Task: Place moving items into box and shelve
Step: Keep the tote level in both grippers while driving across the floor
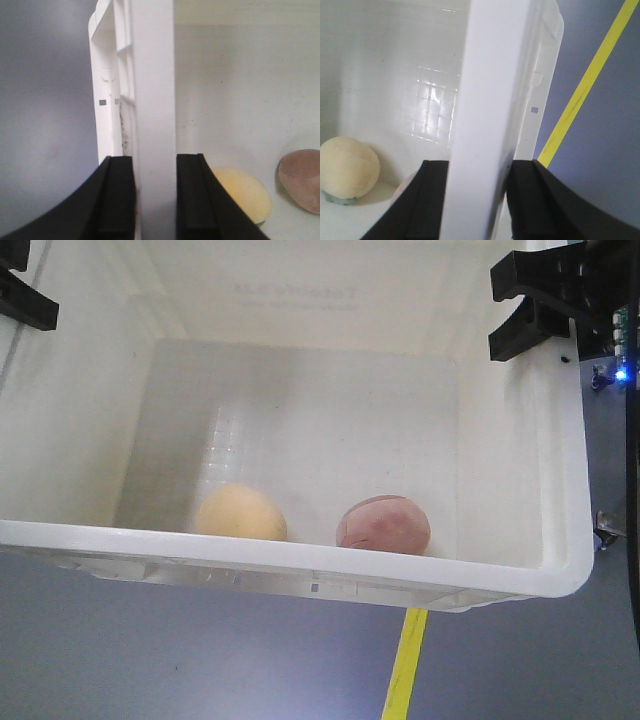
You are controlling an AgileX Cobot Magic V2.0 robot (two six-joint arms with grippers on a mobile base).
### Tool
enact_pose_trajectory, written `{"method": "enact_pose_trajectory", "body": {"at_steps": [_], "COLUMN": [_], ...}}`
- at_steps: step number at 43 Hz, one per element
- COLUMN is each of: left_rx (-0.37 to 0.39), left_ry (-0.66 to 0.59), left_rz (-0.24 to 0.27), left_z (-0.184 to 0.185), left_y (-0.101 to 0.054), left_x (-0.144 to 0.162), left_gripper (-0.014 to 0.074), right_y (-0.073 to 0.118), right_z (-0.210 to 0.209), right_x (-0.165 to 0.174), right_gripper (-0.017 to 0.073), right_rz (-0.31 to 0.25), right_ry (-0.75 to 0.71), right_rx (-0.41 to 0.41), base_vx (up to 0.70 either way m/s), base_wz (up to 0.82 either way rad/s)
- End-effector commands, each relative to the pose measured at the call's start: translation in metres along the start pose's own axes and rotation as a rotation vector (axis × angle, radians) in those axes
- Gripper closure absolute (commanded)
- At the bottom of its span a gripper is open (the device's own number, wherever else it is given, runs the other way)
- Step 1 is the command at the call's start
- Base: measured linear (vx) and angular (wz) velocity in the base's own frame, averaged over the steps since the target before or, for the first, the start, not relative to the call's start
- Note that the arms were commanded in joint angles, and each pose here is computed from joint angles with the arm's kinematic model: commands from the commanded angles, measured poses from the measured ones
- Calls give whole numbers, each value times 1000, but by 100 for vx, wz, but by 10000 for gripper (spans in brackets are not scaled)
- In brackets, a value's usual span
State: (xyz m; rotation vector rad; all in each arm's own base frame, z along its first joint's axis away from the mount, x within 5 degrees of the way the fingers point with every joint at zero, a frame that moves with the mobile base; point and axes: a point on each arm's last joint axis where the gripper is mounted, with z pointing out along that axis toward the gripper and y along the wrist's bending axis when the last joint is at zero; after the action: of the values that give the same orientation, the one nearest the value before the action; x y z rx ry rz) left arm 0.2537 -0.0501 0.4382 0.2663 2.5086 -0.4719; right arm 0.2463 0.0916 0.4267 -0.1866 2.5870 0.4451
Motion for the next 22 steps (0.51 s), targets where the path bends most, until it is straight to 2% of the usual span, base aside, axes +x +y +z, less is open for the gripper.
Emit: {"method": "enact_pose_trajectory", "body": {"at_steps": [1, 22], "left_rx": [139, 139], "left_ry": [-159, -159], "left_rz": [0, 0], "left_z": [-26, -26], "left_y": [-24, -24], "left_x": [-7, -7], "left_gripper": [594, 594], "right_y": [19, 19], "right_z": [-29, -29], "right_x": [-3, -3], "right_gripper": [559, 559], "right_rz": [-14, -14], "right_ry": [-133, -133], "right_rx": [-156, -156], "base_vx": [41, 42], "base_wz": [-2, -6]}}
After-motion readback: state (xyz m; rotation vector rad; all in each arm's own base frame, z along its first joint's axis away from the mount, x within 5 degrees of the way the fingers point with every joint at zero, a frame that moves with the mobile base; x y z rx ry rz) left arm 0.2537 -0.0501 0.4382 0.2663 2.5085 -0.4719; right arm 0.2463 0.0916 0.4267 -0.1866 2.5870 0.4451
